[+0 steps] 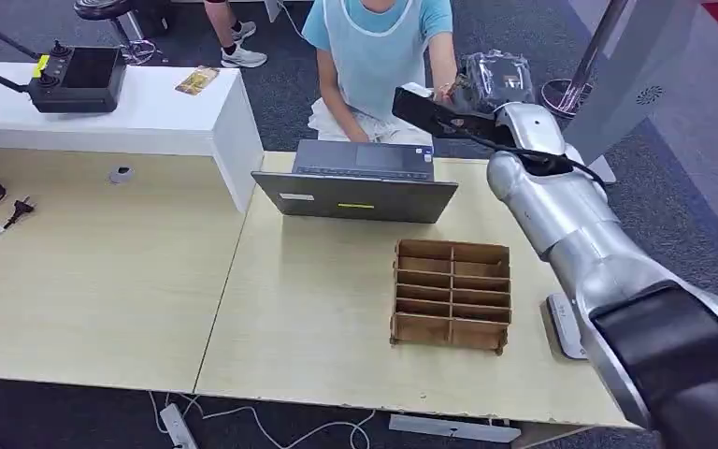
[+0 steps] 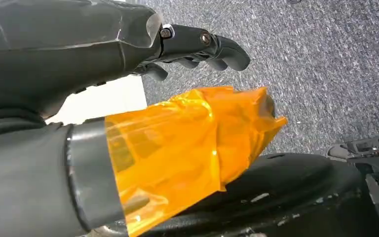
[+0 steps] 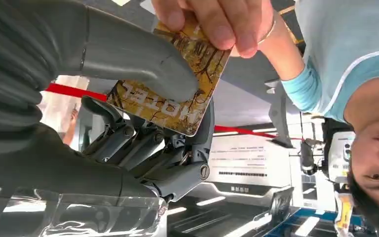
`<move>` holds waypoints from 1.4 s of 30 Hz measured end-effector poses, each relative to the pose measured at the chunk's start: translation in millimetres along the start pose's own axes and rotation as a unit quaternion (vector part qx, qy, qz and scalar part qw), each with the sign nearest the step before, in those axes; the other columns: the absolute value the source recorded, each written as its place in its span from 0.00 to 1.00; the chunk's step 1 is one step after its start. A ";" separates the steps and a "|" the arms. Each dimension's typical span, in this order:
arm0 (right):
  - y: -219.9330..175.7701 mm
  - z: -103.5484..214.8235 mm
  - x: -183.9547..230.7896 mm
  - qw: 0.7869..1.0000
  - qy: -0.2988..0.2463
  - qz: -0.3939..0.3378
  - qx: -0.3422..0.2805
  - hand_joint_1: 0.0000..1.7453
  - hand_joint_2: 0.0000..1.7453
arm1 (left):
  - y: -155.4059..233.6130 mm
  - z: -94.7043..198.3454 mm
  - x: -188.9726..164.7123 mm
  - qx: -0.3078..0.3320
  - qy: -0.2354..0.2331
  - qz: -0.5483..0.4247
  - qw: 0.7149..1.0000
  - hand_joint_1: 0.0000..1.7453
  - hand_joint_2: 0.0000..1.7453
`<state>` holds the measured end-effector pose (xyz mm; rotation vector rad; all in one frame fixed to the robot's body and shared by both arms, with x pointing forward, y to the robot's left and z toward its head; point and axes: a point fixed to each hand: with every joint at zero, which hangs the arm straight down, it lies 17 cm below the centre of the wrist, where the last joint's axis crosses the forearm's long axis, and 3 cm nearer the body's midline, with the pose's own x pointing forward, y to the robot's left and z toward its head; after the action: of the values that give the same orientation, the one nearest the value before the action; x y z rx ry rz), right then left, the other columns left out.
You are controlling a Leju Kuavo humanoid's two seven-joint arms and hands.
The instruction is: Pass the card to the sensor for recognition and then transmit it.
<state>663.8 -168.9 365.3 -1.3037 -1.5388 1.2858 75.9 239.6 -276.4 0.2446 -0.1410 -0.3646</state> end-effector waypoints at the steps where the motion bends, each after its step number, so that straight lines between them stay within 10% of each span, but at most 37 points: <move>1: -0.2 -0.1 -0.5 1.000 0.001 0.000 0.000 1.00 1.00 | 0.0 0.0 0.0 0.000 0.000 0.001 1.000 0.00 0.00; 6: -0.9 -0.2 -3.2 1.000 0.004 -0.004 -0.001 1.00 1.00 | 0.0 0.0 -0.1 0.000 0.000 0.002 1.000 0.00 0.00; 8: -0.8 -0.2 -3.7 1.000 0.005 -0.005 -0.001 0.09 1.00 | 0.0 0.0 -0.1 0.000 0.001 0.002 1.000 0.00 0.00; 9: -0.5 -0.2 -4.0 1.000 0.005 -0.005 0.000 0.00 1.00 | 0.0 0.0 -0.1 0.000 0.001 0.003 1.000 0.00 0.00; 42: -45.9 12.9 11.2 0.968 -0.037 -0.232 -0.084 0.00 1.00 | 1.0 -0.2 -0.7 0.003 0.002 0.010 1.000 0.00 0.00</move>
<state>638.1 -160.2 406.1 -0.9203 -1.9008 0.9287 75.6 240.8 -276.4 0.2487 -0.1414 -0.3432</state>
